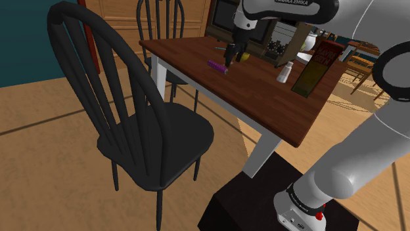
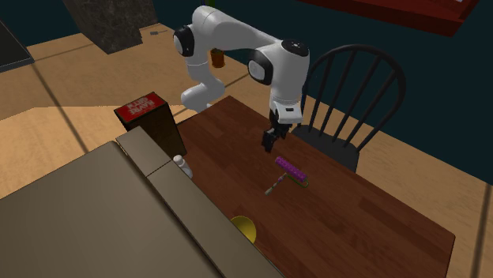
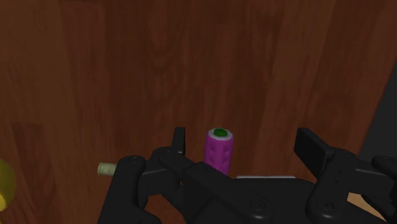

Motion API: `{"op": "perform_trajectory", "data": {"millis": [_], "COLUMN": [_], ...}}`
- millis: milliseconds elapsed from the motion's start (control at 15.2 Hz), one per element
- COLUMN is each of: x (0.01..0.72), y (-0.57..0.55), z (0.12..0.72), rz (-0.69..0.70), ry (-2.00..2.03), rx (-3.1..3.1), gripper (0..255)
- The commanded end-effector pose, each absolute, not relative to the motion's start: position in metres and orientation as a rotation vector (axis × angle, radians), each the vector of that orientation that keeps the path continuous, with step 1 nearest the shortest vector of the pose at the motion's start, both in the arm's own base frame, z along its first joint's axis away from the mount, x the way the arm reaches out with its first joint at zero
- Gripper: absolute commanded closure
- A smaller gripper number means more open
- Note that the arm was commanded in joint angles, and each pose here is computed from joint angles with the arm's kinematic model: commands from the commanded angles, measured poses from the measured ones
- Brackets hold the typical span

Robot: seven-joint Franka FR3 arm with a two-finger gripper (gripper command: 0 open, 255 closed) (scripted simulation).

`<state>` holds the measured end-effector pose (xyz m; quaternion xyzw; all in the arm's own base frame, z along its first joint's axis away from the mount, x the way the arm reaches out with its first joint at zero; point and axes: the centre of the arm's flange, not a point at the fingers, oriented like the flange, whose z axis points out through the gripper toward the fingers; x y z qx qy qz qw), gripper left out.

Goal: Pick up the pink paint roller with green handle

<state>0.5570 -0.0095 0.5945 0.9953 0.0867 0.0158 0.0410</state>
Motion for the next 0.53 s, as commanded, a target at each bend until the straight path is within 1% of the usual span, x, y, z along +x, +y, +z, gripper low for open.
{"op": "perform_trajectory", "data": {"millis": [0, 462], "x": [0.585, 0.678], "y": [-0.010, -0.010], "z": [0.592, 0.580], "rz": [0.037, -0.002], "ry": [0.275, 0.309], "rx": [3.038, 3.005], "gripper": [0, 0]}}
